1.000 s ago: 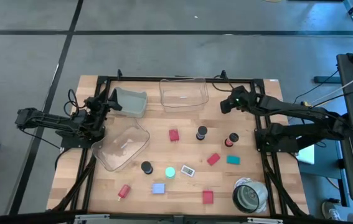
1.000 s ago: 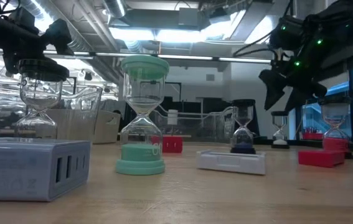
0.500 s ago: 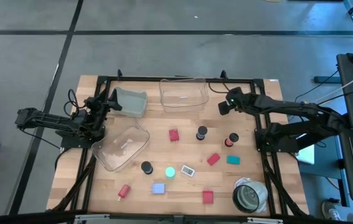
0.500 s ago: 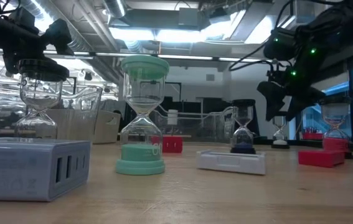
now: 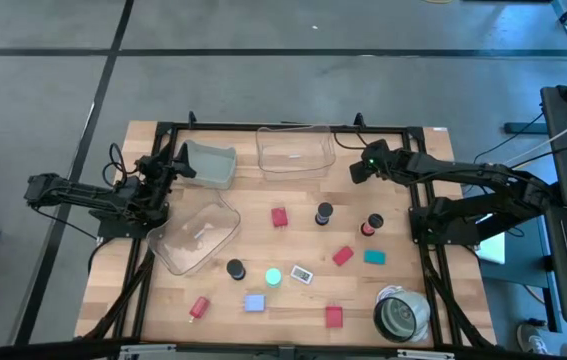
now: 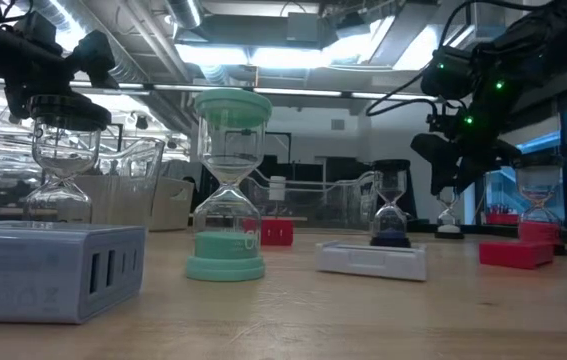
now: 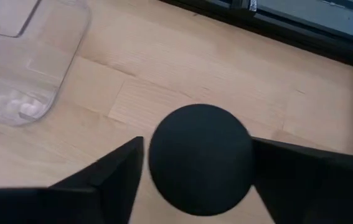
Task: Pick & Place Office items
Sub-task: Put the white hourglass into the top transparent bin
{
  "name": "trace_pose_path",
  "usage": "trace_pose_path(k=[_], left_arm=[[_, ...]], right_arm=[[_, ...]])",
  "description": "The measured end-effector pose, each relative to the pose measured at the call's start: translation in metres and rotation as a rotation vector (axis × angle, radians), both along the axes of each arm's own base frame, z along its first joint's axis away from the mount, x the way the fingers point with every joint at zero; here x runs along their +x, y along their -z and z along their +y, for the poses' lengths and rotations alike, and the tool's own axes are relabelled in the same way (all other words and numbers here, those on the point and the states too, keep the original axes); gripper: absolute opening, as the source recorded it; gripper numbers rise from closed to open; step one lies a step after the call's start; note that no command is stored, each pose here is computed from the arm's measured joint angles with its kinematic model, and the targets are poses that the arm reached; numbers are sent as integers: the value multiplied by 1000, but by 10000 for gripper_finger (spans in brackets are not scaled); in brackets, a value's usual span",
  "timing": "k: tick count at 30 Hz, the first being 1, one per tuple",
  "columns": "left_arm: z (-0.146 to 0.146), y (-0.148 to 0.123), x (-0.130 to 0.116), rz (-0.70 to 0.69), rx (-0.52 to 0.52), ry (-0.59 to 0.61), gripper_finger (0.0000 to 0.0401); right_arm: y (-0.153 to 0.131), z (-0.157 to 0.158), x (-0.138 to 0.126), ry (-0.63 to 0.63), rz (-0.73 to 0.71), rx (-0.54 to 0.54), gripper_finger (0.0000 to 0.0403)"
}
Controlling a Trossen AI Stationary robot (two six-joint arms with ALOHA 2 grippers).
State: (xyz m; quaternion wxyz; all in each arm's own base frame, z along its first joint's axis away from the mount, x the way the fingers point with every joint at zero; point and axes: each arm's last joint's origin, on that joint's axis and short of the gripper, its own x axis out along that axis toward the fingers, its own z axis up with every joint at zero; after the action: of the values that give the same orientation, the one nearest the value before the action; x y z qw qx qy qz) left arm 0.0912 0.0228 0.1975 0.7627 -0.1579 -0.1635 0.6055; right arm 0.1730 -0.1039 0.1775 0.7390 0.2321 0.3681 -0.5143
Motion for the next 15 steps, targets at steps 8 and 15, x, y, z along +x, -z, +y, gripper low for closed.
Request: trace_pose_path(k=[8,15], left_arm=[[0,0,0,0,0,0,285],[0,0,0,0,0,0,285]], right_arm=[[0,0,0,-6,-3,4,212],[0,0,0,-15,-1,6,215]])
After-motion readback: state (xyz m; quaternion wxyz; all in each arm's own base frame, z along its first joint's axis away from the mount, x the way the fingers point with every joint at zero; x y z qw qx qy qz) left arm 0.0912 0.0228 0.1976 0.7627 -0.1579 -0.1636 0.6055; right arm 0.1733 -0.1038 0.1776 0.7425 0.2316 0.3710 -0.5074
